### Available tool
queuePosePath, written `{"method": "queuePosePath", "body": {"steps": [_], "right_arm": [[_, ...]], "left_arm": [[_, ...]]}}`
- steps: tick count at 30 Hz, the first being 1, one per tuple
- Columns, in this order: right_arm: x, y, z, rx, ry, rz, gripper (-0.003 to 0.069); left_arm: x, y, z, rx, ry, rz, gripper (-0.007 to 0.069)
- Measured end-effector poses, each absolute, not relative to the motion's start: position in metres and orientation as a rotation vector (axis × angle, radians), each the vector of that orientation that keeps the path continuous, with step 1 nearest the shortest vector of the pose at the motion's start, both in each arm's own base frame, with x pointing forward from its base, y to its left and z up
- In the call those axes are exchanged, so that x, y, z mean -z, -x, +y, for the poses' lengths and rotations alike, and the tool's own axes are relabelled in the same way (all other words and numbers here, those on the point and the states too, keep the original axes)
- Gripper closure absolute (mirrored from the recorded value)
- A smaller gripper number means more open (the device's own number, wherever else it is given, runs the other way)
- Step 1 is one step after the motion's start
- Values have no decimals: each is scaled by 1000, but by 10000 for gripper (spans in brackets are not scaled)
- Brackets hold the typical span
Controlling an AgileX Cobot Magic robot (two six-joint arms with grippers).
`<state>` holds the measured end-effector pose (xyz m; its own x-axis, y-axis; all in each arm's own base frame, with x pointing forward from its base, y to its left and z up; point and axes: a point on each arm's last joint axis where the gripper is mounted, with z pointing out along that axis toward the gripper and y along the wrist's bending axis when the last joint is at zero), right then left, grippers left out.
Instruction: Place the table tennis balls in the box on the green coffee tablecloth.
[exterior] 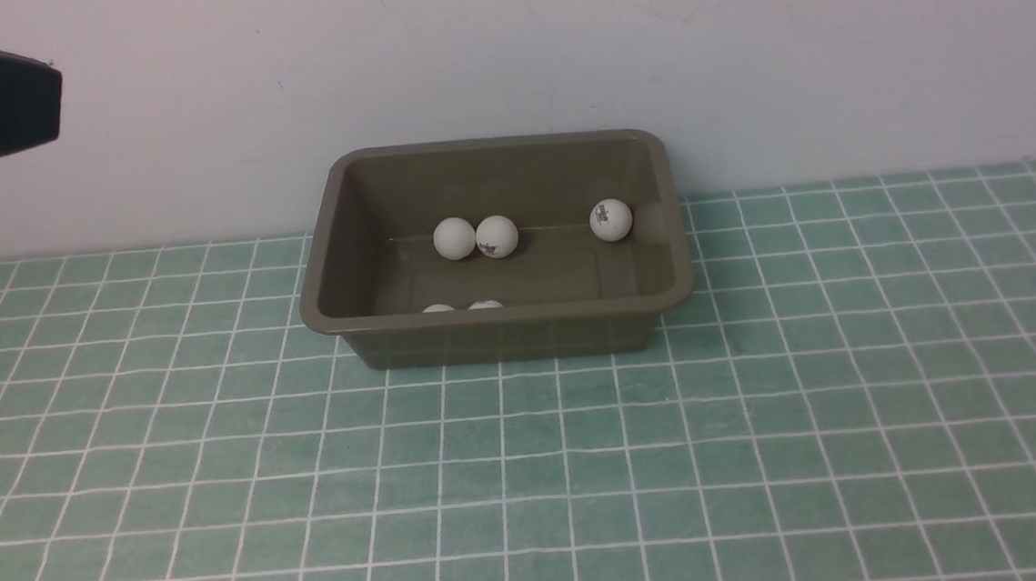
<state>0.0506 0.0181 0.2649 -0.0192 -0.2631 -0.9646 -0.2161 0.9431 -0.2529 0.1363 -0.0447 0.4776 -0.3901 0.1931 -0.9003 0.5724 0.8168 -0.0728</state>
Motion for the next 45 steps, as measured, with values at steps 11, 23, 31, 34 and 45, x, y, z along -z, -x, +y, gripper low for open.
{"method": "queuePosePath", "body": {"steps": [11, 23, 31, 34, 45], "right_arm": [[-233, -48, 16, 26, 246, 1623, 198], [-213, -50, 14, 63, 270, 1674, 198], [-199, -52, 14, 53, 271, 1714, 198], [-196, -52, 14, 48, 273, 1728, 198], [-189, -51, 17, 15, 307, 1778, 198]], "left_arm": [[-478, -135, -46, 487, -580, 1967, 199], [-477, -135, -46, 487, -580, 1967, 199], [-477, -135, -46, 487, -581, 1968, 199], [-477, -135, -46, 487, -581, 1968, 199], [-480, -134, -49, 535, -582, 1946, 199]]}}
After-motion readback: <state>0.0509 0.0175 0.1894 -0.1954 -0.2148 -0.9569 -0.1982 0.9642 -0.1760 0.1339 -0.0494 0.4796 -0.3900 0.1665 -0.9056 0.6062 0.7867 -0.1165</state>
